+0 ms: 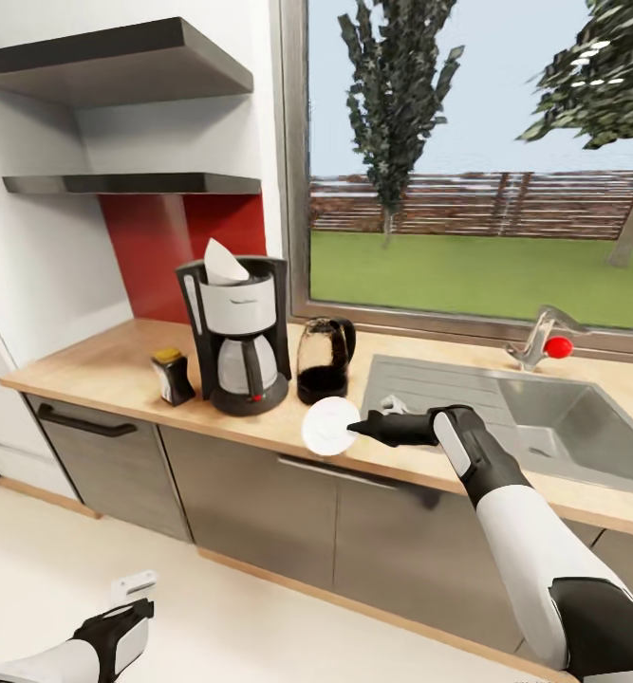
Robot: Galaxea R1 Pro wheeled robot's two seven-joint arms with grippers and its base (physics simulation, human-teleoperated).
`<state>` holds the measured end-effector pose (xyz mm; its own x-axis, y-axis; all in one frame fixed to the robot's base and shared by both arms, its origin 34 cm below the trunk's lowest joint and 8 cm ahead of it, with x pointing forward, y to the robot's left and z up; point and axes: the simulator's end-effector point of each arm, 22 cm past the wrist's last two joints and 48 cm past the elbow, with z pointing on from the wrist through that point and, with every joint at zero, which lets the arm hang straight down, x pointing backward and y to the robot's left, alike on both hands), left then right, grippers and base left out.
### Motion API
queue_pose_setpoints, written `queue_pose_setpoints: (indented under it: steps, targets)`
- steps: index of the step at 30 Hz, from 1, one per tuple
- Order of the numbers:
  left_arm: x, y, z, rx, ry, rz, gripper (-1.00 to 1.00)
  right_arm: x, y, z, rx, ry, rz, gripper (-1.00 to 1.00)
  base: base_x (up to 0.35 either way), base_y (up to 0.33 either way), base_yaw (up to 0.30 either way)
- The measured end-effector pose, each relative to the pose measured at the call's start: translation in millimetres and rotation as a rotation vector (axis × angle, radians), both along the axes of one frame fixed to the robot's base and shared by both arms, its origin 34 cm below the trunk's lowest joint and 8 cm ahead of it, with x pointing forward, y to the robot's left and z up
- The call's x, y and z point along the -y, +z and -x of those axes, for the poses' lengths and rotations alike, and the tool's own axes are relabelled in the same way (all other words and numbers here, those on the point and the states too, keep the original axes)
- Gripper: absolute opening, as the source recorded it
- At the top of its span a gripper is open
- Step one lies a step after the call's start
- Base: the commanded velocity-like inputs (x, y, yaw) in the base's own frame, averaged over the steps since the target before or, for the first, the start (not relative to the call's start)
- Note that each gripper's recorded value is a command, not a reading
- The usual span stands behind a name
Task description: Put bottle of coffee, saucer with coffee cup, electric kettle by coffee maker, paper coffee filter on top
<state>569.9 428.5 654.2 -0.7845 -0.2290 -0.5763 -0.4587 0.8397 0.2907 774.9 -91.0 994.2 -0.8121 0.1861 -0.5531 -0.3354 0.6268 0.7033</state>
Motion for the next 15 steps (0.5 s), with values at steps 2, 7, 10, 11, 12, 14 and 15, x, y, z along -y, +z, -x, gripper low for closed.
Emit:
queue_pose_setpoints:
  steps: [2, 7, 10, 11, 12, 14, 15]
  targets:
    - [-0.1, 0.0, 0.0, 0.000, 0.000, 0.000, 1.00, 0.0, -0.1, 0.0, 0.000, 0.000, 0.000, -1.00, 0.182, 0.307, -0.284]
    - [-0.5, -0.4, 0.9, -0.003, 0.002, -0.002, 1.00, 0.0, -0.3, -0.1, -0.001, 0.000, 0.000, -1.00, 0.106, 0.320, -0.289]
    - [-2.5, -14.8, 27.2, -0.046, 0.007, -0.004, 1.00, -0.1, -0.5, -0.2, -0.001, 0.000, 0.000, -1.00, 0.016, 0.324, -0.181]
    - [-3.1, -24.3, 45.6, -0.076, 0.009, -0.003, 1.00, -0.2, -0.6, -0.2, -0.001, 0.000, 0.000, -1.00, 0.004, 0.324, -0.051]
    - [-5.4, -33.6, 65.7, -0.109, 0.011, -0.004, 1.00, -0.4, -0.7, -0.1, -0.002, 0.000, -0.001, -1.00, 0.003, 0.324, -0.033]
    - [-14.2, -42.6, 91.0, -0.150, 0.014, -0.015, 1.00, -0.3, -0.7, -0.2, -0.002, 0.000, -0.001, -1.00, 0.001, 0.324, -0.015]
    - [-21.4, -48.3, 109.6, -0.177, 0.021, -0.022, 1.00, -0.3, -0.7, -0.2, -0.002, 0.000, -0.001, -1.00, 0.000, 0.324, -0.004]
